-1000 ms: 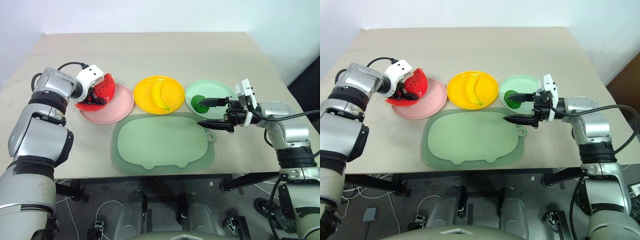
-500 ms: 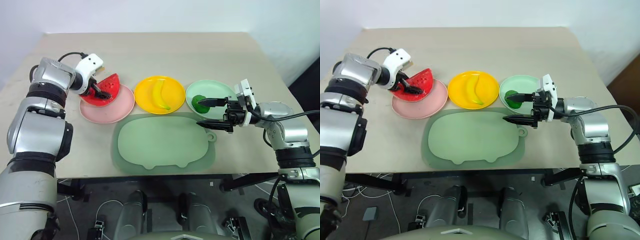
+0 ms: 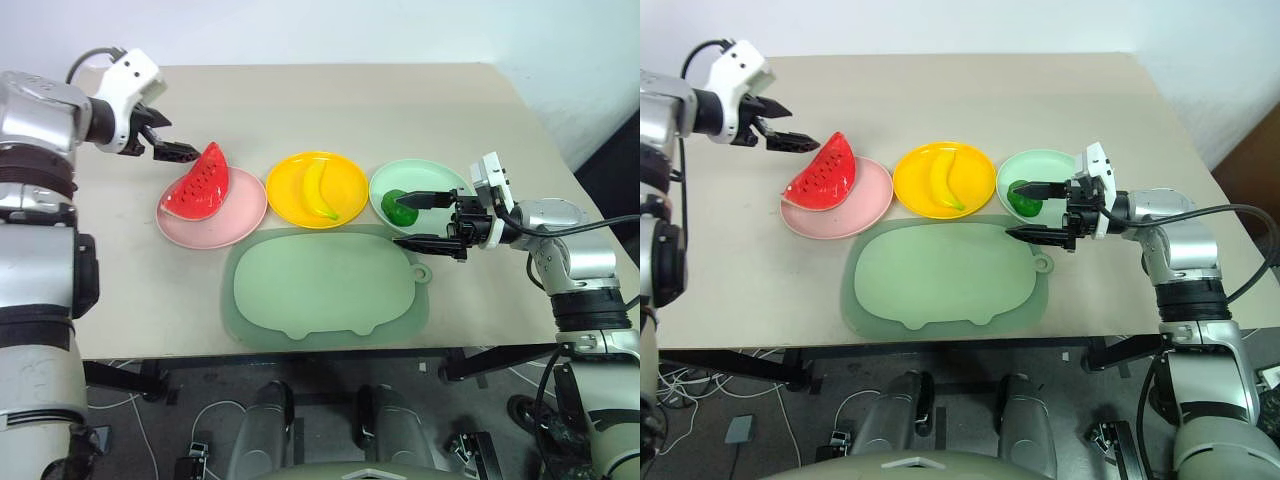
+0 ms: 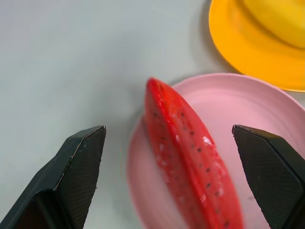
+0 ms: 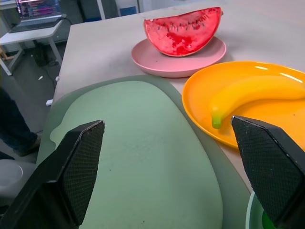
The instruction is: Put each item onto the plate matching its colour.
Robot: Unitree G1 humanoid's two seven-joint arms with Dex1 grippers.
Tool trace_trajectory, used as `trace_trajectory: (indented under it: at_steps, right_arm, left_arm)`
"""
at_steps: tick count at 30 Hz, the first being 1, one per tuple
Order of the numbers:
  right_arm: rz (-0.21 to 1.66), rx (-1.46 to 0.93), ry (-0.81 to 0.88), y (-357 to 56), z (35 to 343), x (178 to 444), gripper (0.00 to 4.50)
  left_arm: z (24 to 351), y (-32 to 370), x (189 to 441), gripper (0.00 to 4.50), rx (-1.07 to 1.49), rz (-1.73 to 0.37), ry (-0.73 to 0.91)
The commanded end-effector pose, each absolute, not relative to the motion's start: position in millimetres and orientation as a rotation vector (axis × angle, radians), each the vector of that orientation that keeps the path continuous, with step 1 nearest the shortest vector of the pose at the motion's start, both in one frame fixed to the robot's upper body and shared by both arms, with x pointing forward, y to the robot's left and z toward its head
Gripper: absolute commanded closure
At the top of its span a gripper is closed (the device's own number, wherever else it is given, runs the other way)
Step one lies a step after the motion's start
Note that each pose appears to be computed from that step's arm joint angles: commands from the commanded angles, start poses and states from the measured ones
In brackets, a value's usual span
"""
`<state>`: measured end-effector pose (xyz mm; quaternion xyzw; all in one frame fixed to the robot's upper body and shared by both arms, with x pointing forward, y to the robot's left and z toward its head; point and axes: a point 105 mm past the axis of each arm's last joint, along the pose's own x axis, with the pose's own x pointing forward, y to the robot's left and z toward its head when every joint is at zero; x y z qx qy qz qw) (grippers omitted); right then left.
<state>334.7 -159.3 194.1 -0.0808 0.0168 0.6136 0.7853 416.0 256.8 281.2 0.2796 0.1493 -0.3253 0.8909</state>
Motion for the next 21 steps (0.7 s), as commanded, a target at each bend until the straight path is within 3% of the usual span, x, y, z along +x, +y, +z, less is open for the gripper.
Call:
trace_trajectory:
  at_steps: [1,6,14,21]
  right_arm:
    - [1.282,-0.198,-0.005,-173,208,335,0.00]
    - [1.222,-0.190,-0.014,-189,212,336,0.00]
    - [1.098,-0.172,-0.027,-238,214,316,0.00]
    - [0.961,-0.156,-0.009,-282,201,289,0.00]
  left_arm:
    - [316,260,398,0.03,0.625,-0.746,0.019]
    - [300,281,367,0.03,0.529,-0.847,-0.097]
    - [237,335,322,0.03,0.290,-0.750,-0.028]
    - [190,353,295,0.03,0.097,-0.617,-0.052]
